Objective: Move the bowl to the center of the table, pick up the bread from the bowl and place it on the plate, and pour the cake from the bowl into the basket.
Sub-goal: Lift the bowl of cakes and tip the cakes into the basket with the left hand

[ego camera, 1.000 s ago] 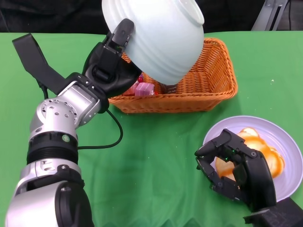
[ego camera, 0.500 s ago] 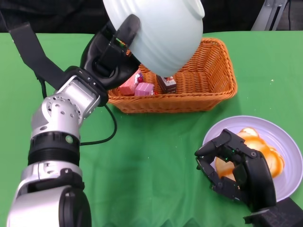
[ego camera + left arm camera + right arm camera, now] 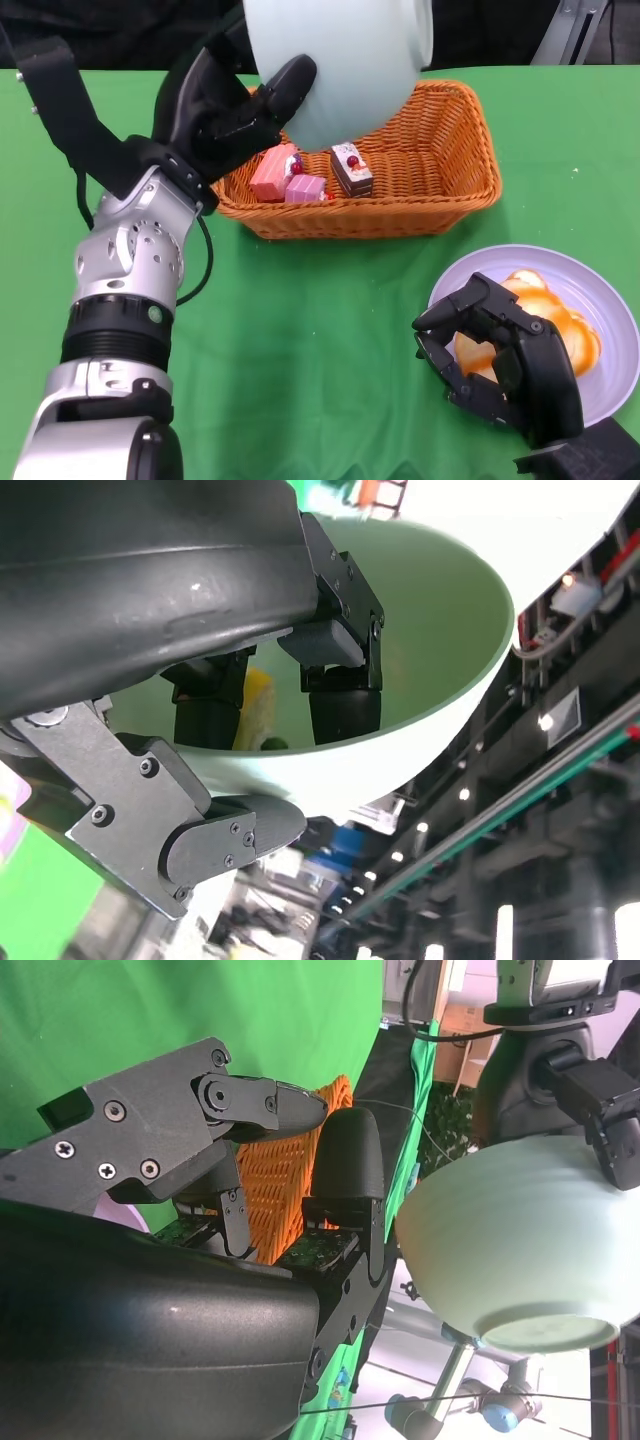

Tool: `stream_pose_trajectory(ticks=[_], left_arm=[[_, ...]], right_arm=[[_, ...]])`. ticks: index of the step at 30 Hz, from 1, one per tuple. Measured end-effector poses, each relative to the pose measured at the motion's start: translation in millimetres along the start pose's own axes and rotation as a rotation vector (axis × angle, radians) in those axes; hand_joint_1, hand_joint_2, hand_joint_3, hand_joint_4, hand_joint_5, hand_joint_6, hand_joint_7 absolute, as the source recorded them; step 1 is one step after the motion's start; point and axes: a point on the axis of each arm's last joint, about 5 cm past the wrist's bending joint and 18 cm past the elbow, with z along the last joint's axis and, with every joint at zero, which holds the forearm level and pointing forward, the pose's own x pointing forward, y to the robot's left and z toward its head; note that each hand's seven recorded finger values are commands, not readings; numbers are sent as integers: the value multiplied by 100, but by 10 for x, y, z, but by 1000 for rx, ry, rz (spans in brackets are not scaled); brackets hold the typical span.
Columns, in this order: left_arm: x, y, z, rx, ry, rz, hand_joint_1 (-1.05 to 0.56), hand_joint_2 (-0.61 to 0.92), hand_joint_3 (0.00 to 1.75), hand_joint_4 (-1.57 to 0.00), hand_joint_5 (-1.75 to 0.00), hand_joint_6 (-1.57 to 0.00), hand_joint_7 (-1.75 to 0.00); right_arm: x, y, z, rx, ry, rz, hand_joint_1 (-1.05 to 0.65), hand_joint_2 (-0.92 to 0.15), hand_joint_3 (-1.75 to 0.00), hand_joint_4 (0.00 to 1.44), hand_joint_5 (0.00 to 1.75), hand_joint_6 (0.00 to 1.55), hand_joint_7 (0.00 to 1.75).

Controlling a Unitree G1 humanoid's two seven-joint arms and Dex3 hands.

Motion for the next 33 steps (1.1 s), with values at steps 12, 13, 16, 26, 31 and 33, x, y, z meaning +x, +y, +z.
stream_pose_trajectory(ticks=[12, 13, 16, 26, 31, 33], left_arm=[[-252, 70, 16, 441, -140, 30, -11, 51, 118, -84, -156, -83, -143], [-284, 78, 18, 477, -157, 35, -12, 51, 120, -83, -156, -82, -143], [-368, 100, 56, 595, -218, 39, -11, 54, 118, -79, -161, -78, -147], [-669, 158, 49, 813, -383, 84, -9, 69, 94, -65, -168, -71, -147], [-821, 177, 54, 931, -431, 67, -7, 68, 99, -66, -165, -71, -147], [-902, 187, 27, 976, -443, 78, -7, 64, 103, -70, -165, -74, -147]], right_arm=[[36, -36, 25, -8, -14, 9, -18, -77, -46, 65, 150, 60, 130], [43, -36, 30, -10, -14, 7, -18, -76, -46, 64, 149, 60, 130], [60, -42, 42, -14, -11, -6, -18, -76, -48, 65, 147, 60, 128], [105, -60, 54, -7, -9, -7, -15, -79, -46, 65, 146, 60, 128], [141, -80, 64, -7, -17, -11, -15, -85, -36, 65, 145, 60, 126], [143, -93, 65, -11, -17, -20, -13, -86, -34, 65, 145, 60, 126]])
